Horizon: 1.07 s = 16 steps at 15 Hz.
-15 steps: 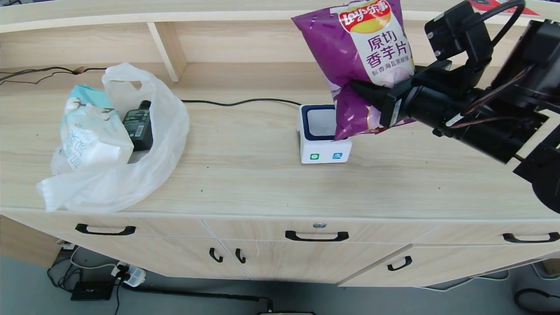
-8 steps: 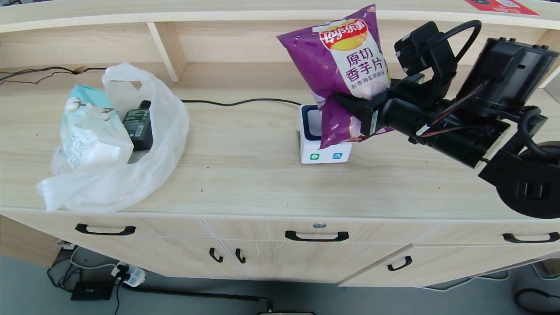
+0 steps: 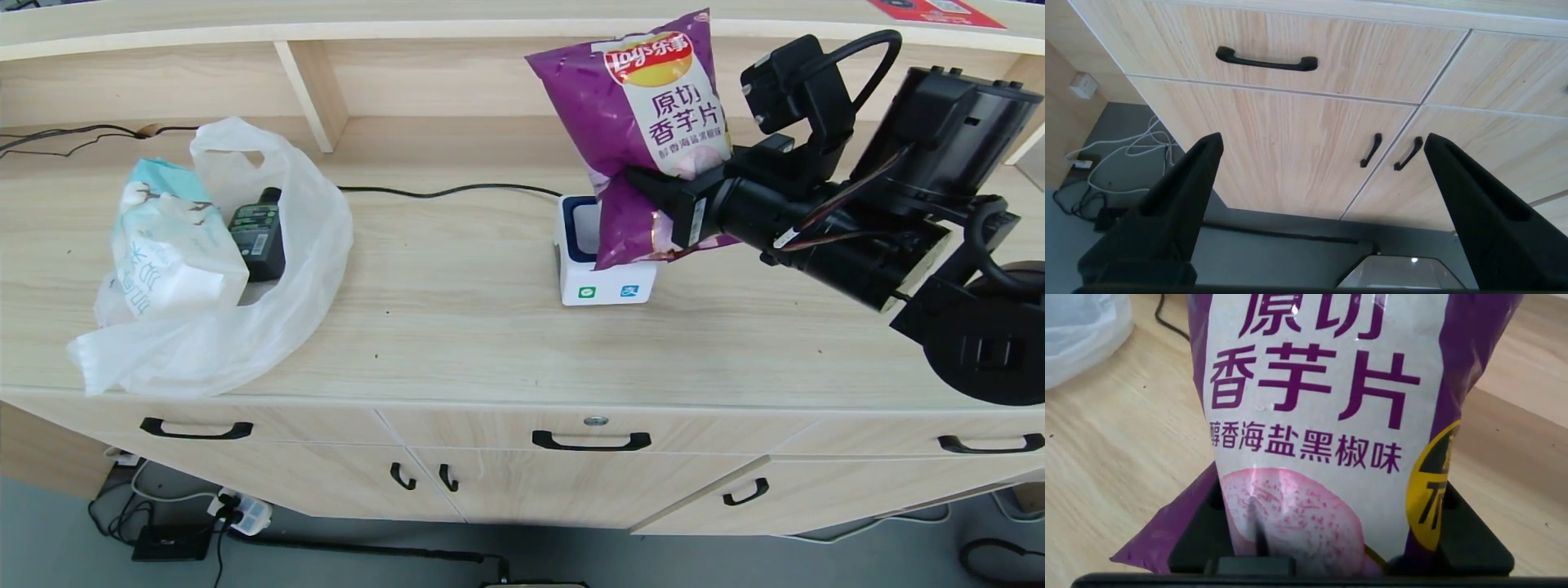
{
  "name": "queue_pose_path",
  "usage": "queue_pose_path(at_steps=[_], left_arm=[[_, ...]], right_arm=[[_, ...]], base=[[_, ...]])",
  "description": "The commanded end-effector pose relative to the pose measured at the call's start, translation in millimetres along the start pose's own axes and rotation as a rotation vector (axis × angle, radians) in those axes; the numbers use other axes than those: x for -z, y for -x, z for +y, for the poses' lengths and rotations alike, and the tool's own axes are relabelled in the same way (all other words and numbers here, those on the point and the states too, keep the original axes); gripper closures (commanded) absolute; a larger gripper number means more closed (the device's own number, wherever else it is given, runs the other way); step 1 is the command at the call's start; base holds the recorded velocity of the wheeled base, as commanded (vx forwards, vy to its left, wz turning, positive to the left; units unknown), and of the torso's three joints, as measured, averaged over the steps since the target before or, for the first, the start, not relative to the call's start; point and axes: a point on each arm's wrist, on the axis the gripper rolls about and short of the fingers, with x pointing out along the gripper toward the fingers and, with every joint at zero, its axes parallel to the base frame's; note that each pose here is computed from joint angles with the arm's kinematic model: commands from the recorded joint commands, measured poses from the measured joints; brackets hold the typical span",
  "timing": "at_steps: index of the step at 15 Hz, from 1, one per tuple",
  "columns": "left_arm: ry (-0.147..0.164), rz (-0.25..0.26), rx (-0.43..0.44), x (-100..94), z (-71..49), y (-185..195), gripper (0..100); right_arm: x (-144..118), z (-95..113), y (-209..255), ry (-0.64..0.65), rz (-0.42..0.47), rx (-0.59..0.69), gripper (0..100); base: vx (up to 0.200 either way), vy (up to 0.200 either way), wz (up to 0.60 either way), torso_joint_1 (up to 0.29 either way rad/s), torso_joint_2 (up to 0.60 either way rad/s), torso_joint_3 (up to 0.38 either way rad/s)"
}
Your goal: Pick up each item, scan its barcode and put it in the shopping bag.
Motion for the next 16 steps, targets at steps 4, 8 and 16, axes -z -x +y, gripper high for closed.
queue_pose_path(at_steps=[4, 8, 16], left_arm=[[0.0, -0.001, -0.002, -0.1, 0.0, 0.0, 0], [0.0, -0.001, 0.0, -0.1, 0.0, 0.0, 0], [0.0, -0.001, -0.002, -0.1, 0.0, 0.0, 0]], right_arm=[[-37.7, 21.5, 17.4, -0.051, -0.086, -0.034, 100], [-43.4, 28.0, 19.7, -0.082, -0.102, -0.057, 100], [-31.7, 31.2, -8.4, -0.225, -0.086, -0.057, 100]], base=[[0.0, 0.0, 0.6, 0.002, 0.01, 0.004], [0.0, 0.0, 0.6, -0.001, 0.0, -0.001], [0.0, 0.0, 0.6, 0.003, 0.0, 0.007]])
